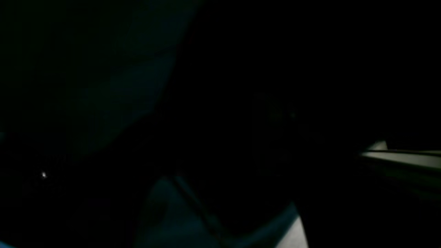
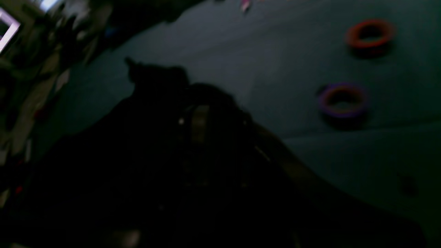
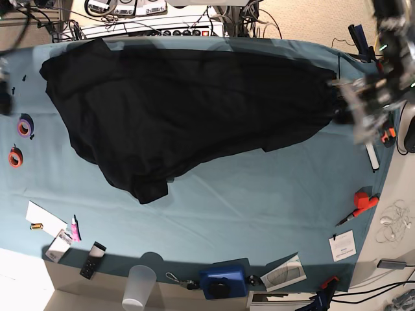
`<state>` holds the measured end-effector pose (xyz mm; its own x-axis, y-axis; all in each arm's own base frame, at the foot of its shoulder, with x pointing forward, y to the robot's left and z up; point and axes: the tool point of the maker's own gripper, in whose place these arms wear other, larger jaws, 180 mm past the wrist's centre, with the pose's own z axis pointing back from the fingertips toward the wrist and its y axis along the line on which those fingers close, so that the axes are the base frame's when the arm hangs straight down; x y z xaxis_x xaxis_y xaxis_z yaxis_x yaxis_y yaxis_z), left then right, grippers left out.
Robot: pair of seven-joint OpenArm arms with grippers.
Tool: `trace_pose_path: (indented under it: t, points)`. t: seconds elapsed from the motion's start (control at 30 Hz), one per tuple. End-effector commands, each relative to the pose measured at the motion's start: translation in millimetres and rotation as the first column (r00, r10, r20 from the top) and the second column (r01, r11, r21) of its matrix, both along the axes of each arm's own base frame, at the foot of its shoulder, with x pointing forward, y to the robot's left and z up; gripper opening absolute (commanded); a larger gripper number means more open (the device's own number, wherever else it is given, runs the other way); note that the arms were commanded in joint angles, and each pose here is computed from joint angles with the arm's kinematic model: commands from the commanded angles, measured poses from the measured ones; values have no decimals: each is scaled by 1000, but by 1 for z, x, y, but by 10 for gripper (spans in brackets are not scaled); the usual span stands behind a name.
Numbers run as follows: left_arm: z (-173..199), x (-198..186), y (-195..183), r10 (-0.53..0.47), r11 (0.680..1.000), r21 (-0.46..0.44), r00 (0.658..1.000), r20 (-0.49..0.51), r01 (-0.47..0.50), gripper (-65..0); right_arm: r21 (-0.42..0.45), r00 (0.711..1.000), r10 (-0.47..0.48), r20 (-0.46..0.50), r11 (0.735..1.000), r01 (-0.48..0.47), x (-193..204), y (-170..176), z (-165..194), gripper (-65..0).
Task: Layout the t-shirt on the table in an organized manner, then fold the t-shirt properly
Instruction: 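Lower both grippers onto the shirt's collar edge and grasp it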
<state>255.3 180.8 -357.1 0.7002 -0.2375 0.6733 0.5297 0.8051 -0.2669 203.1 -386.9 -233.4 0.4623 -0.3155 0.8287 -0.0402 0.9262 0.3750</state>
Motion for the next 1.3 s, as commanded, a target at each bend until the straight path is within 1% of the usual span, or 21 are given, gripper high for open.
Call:
trace_pose_path:
  t: [0.0, 0.1, 0.17, 0.27, 0.33, 0.4, 0.47, 0.53, 0.6, 0.67, 0.73, 0.8, 0.87, 0.93, 1.0, 1.07, 1.13, 1.2, 1.27]
  points:
    - [12, 13, -3, -23, 1000, 16, 998, 66, 22, -328, -25, 999, 33, 33, 999, -33, 9, 3, 14, -516]
    - [8, 25, -16, -87, 991, 113, 987, 132, 72, -328, -18, 996, 94, 4, 995, -94, 23, 20, 3, -516]
    - [4, 26, -28, -147, 978, 174, 975, 166, 117, -328, -21, 992, 123, 1, 992, -123, 34, 28, 1, -516]
    - [-3, 20, -46, -250, 942, 266, 955, 160, 202, -328, -25, 987, 159, 30, 987, -158, 52, 39, 6, -516]
    - [-3, 16, -57, -301, 923, 299, 939, 164, 244, -328, -43, 984, 174, 30, 984, -173, 63, 43, 7, -516]
    - [5, 23, -64, -287, 927, 307, 934, 211, 215, -328, -56, 980, 199, 20, 979, -198, 73, 51, 6, -516]
    - [16, 30, -70, -293, 927, 318, 914, 279, 200, -328, -65, 971, 237, -8, 969, -237, 80, 62, -1, -516]
    - [23, 33, -76, -304, 928, 312, 896, 323, 202, -328, -63, 958, 286, -37, 956, -288, 85, 77, -9, -516]
    - [20, 30, -80, -319, 924, 314, 894, 316, 219, -328, -70, 942, 326, -82, 941, -332, 89, 90, -21, -516]
    - [13, 25, -82, -344, 908, 343, 894, 285, 240, -328, -88, 926, 352, -135, 927, -365, 90, 99, -33, -516]
    - [7, 21, -88, -373, 893, 364, 887, 272, 264, -328, -94, 909, 377, -178, 913, -397, 90, 107, -44, -516]
    - [5, 19, -95, -394, 885, 370, 877, 275, 282, -328, -96, 891, 402, -211, 899, -428, 89, 116, -52, -516]
    - [4, 22, -95, -367, 892, 377, 887, 279, 250, -328, -95, 872, 426, -241, 884, -458, 87, 124, -60, -516]
    - [5, 32, -88, -295, 905, 392, 907, 302, 164, -328, -95, 853, 446, -270, 869, -485, 86, 132, -68, -516]
    - [9, 40, -81, -248, 910, 401, 910, 333, 102, -328, -94, 836, 465, -293, 856, -509, 84, 138, -75, -516]
    - [10, 41, -80, -253, 907, 410, 904, 345, 97, -328, -86, 820, 485, -303, 844, -530, 83, 145, -79, -516]
    - [7, 37, -83, -282, 900, 417, 901, 329, 130, -328, -81, 810, 498, -311, 835, -544, 82, 150, -81, -516]
    - [3, 33, -85, -301, 892, 423, 904, 303, 156, -328, -75, 807, 503, -310, 833, -548, 81, 153, -82, -516]
    - [3, 32, -85, -298, 896, 416, 907, 299, 157, -329, -68, 807, 505, -306, 834, -548, 81, 156, -83, -516]
